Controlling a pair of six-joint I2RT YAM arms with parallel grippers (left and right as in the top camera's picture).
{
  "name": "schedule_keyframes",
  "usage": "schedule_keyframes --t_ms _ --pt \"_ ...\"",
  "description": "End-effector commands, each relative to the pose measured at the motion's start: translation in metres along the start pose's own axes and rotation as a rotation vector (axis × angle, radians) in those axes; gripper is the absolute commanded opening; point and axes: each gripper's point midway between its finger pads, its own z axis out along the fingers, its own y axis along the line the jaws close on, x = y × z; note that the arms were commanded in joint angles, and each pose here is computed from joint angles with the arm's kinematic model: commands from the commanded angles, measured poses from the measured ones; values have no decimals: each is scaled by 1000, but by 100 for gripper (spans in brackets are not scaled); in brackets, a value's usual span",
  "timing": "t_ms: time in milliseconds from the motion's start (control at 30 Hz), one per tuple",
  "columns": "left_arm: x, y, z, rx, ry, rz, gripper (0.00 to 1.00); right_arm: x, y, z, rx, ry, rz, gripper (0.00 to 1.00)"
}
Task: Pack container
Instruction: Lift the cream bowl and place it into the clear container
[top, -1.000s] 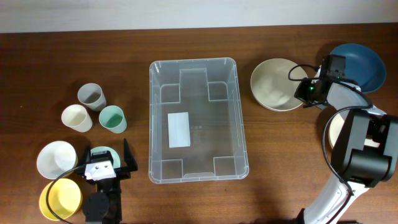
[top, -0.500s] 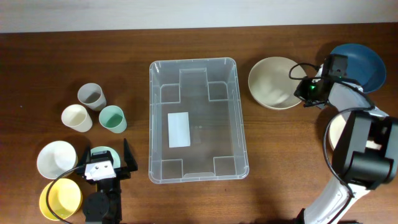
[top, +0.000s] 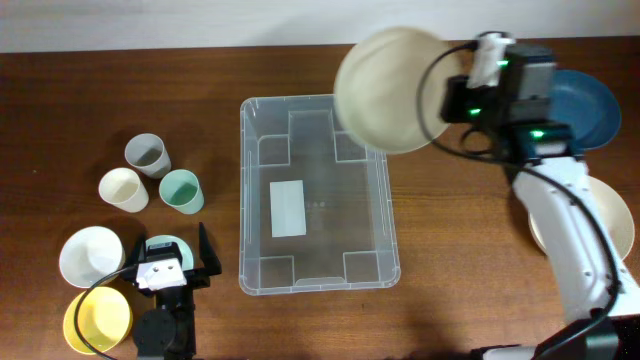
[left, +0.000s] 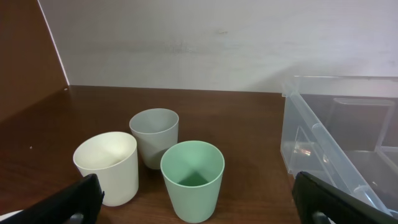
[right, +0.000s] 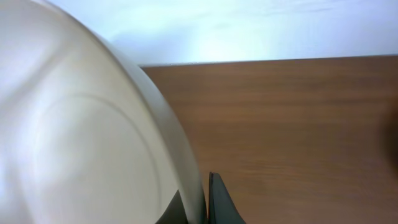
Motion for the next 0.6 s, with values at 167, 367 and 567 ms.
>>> schedule_keyframes --t_ms 167,367,567 --pt "1 2 0 -8 -2 -7 99 62 78 62 -75 167 -162 4" --pt "1 2 0 -8 -2 -7 100 119 92 122 -66 269 -261 4" --pt "1 2 0 -8 -2 -7 99 142 92 145 -65 303 -269 4"
